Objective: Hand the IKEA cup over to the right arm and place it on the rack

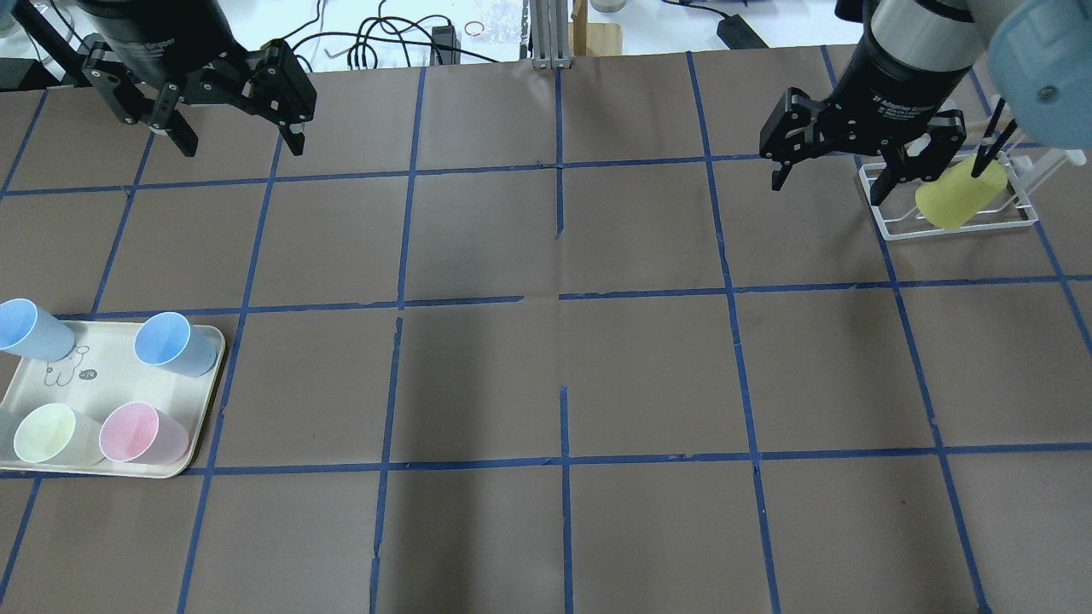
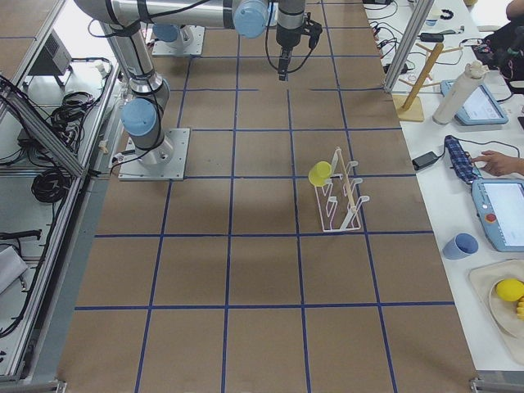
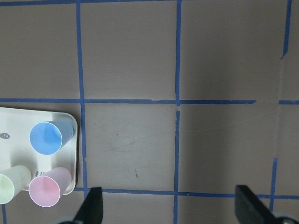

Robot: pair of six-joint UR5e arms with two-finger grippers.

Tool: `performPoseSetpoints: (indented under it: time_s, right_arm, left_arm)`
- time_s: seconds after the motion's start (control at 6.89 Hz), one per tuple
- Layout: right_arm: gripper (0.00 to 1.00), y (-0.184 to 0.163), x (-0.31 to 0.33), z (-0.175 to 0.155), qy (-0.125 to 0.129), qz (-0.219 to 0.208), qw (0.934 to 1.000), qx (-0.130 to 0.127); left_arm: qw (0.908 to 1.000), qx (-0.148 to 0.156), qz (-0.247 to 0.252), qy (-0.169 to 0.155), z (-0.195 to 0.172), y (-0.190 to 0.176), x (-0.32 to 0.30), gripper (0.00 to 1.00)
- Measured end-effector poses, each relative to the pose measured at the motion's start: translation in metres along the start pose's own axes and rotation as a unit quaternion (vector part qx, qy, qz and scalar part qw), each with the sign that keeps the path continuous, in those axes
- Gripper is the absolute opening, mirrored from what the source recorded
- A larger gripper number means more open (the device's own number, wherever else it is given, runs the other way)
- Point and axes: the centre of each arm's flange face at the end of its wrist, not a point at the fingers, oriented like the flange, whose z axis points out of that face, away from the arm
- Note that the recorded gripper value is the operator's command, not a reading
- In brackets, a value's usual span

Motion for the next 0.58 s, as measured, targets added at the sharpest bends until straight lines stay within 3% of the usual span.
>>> performPoseSetpoints:
  time_s: [0.58]
  right_arm:
    - [1.0,0.001,-0.003,0.002,0.002,-0.001,1.0,-0.004]
  left_arm:
    - [0.9995,-0.009,0.0,0.029,0.032,0.003,0.008,1.0]
